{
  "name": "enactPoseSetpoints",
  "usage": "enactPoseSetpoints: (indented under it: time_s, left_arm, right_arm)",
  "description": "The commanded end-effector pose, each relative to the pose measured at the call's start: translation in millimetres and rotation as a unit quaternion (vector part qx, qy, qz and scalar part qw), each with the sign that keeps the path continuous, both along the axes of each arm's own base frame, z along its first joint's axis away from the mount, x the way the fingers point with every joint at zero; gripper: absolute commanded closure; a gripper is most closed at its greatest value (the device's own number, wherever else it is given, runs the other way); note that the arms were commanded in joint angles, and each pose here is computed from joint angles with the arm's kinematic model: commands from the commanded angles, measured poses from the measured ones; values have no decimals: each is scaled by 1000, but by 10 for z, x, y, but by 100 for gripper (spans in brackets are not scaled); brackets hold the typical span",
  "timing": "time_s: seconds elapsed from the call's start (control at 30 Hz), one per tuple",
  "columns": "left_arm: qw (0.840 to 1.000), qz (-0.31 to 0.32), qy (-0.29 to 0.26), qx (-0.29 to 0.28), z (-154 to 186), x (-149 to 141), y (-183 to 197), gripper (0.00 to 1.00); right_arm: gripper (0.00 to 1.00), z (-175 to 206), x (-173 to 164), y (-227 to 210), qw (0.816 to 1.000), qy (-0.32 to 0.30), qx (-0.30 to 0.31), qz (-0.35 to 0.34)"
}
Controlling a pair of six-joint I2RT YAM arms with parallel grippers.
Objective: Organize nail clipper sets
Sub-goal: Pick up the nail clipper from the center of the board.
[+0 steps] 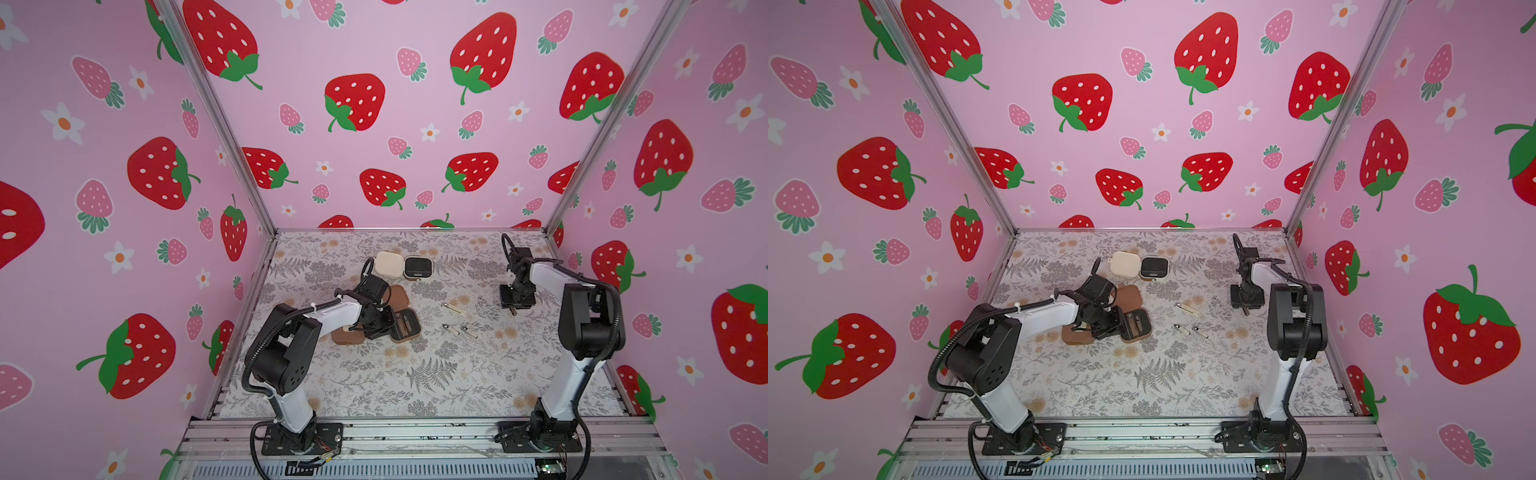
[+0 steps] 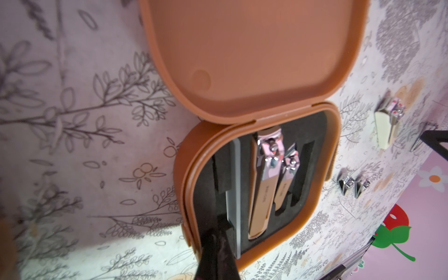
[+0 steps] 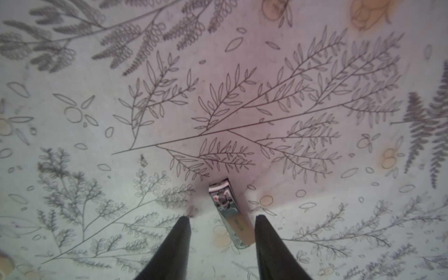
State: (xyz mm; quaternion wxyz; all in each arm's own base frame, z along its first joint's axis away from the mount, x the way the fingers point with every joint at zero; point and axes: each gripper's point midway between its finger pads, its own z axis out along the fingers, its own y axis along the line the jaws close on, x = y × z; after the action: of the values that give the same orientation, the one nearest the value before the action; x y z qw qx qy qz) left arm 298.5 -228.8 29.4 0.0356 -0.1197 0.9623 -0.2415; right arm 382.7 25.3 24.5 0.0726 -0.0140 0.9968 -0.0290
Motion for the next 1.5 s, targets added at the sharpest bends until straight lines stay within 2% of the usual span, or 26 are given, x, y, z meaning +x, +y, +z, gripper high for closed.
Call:
enactPoseSetpoints:
  time_s: [0.0, 0.27, 0.93, 1.1, 1.2, 1.47]
  left_arm:
    - [1000, 5, 14, 24, -39, -59, 87, 100]
    - [1000, 5, 14, 24, -50, -54, 82, 100]
    - [1000, 3, 14, 25, -37, -52, 80, 100]
    - [1000, 4, 14, 25, -36, -49, 81, 100]
    - [1000, 3, 14, 24, -43, -48, 76, 100]
    - [1000, 2, 14, 23, -43, -57, 78, 100]
  right_arm:
    - [58, -122, -132, -69, 1000, 25, 0, -17]
    - [65, -227, -262, -63, 999, 42, 4, -31]
    - [72, -377, -222, -178, 997, 56, -29, -46]
    - [81, -381, -276, -194, 996, 62, -35, -52]
    - [90, -384, -305, -205, 996, 63, -36, -55]
    - [92, -217, -288, -130, 998, 46, -26, -46]
